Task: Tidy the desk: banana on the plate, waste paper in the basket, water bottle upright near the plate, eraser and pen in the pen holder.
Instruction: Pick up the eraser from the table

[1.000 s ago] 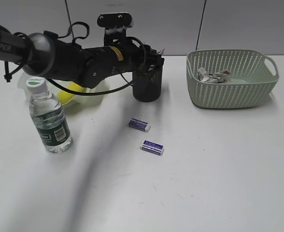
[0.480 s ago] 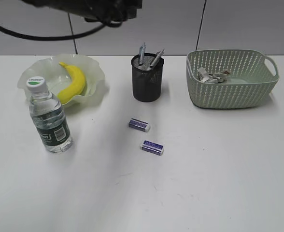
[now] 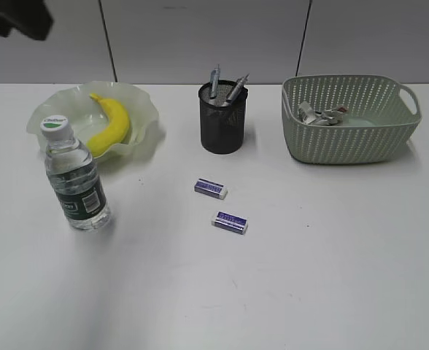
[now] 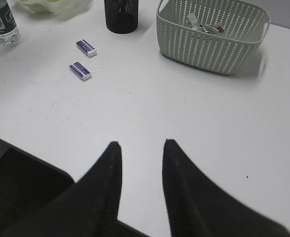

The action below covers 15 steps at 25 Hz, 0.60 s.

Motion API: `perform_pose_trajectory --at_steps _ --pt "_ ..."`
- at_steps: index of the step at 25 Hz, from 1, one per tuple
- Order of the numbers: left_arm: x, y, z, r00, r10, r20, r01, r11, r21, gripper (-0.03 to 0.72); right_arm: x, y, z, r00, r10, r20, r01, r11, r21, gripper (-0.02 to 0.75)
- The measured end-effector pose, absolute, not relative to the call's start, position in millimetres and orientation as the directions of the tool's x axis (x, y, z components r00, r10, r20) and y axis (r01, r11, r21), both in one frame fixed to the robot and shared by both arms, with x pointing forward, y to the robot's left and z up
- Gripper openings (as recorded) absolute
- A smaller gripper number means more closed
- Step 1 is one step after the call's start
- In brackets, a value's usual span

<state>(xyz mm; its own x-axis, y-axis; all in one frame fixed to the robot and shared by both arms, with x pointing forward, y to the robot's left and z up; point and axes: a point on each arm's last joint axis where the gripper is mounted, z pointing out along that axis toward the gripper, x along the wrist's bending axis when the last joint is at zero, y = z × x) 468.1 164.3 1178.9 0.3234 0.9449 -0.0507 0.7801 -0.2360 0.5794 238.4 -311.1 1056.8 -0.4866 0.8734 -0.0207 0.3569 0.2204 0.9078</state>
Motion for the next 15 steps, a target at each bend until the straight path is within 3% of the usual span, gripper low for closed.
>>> perform_pose_trajectory --at_steps 6,10,15 --pt "398.3 208.3 1204.0 0.374 0.926 -0.048 0.708 -0.252 0.66 0.286 238.4 -311.1 1056.8 -0.487 0.873 -0.021 0.357 0.22 0.908 0.241" --pt "341.1 244.8 1184.7 0.379 0.923 -0.06 0.677 -0.233 0.699 0.278 238.5 -311.1 1056.9 -0.487 0.873 -0.021 0.356 0.22 0.908 0.241" --pt "283.7 280.4 1131.8 0.39 0.917 -0.083 0.641 -0.205 0.74 0.276 238.4 -311.0 1056.8 -0.487 0.873 -0.02 0.357 0.22 0.908 0.241"
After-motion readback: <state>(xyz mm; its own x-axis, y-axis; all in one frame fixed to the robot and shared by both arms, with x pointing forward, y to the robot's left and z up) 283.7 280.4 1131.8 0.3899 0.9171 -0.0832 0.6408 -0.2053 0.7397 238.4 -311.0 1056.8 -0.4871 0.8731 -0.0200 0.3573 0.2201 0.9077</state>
